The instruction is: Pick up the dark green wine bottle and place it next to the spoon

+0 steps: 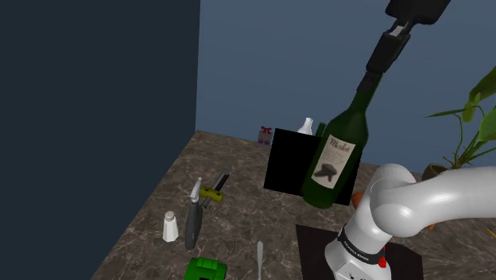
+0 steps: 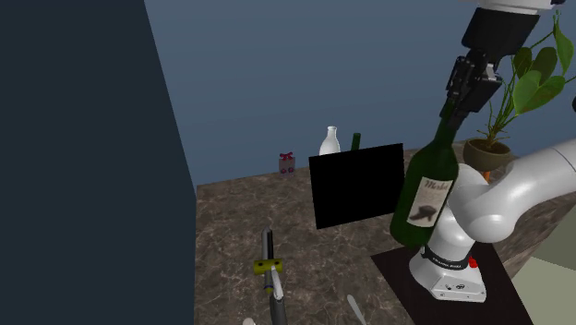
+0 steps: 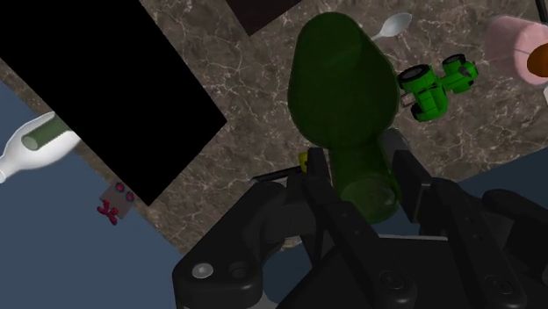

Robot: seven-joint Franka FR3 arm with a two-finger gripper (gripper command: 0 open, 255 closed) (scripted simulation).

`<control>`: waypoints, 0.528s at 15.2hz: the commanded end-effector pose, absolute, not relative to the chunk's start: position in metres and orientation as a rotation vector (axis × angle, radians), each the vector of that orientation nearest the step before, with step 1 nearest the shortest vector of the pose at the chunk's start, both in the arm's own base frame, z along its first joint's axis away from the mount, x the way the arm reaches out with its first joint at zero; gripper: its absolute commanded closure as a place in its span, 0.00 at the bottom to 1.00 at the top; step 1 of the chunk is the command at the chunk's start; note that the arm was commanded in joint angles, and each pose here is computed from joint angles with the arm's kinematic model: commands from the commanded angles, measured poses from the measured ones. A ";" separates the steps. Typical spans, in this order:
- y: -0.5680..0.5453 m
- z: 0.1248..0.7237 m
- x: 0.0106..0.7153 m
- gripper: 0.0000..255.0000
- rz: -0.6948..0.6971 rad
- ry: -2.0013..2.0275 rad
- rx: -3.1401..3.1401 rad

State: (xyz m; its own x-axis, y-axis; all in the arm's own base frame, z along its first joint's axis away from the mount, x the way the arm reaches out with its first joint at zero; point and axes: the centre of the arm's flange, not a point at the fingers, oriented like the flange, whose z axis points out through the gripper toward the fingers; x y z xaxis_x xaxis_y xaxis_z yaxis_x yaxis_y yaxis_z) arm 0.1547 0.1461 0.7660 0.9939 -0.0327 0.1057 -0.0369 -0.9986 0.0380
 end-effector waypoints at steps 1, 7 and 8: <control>0.146 0.755 0.155 1.00 0.164 -0.054 3.097; 0.146 0.723 0.155 1.00 0.164 -0.054 3.097; 0.146 0.718 0.155 1.00 0.164 -0.054 3.097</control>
